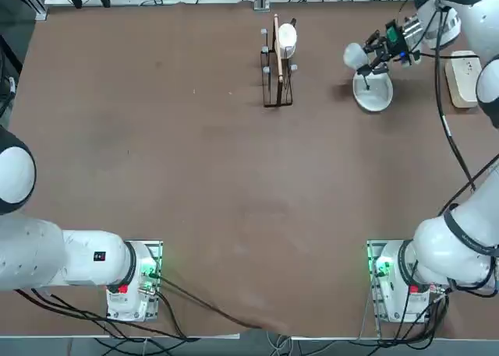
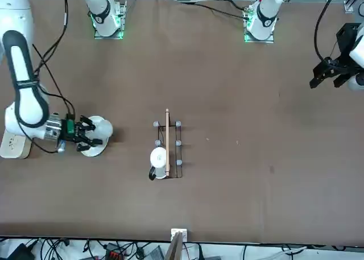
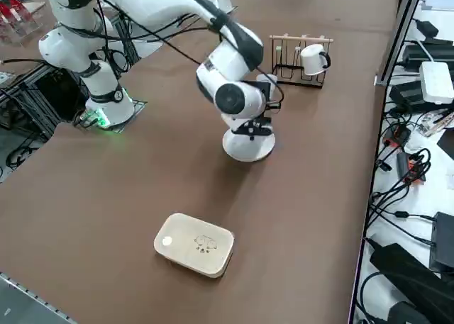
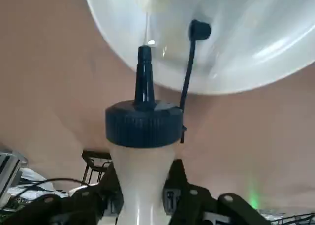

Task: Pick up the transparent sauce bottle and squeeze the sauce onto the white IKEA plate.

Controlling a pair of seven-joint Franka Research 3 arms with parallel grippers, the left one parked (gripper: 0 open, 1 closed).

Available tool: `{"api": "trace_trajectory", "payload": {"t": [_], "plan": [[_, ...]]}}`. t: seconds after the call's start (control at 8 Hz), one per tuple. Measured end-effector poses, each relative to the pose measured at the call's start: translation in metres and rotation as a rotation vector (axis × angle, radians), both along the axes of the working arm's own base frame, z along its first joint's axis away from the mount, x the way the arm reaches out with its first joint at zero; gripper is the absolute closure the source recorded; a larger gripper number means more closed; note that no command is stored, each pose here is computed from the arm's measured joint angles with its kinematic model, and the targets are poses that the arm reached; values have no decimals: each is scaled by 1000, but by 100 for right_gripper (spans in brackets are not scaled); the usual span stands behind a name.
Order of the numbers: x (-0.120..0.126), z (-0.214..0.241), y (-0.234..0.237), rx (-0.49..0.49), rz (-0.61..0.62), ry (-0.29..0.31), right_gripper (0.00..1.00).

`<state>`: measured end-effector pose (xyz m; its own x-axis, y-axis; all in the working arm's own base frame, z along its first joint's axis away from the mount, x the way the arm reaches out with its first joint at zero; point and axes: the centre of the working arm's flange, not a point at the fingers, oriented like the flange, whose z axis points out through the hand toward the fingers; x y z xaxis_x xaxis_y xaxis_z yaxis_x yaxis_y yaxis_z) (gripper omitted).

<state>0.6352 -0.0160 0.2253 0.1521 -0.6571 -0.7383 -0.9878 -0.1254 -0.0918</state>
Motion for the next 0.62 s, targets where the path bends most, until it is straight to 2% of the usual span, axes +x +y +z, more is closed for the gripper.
{"api": "trace_trajectory", "payload": {"t": [0.25,0.62], "plan": [[-1,2,4,15,2,10,59],[-22,24,-12,99,44,76,59]]}}
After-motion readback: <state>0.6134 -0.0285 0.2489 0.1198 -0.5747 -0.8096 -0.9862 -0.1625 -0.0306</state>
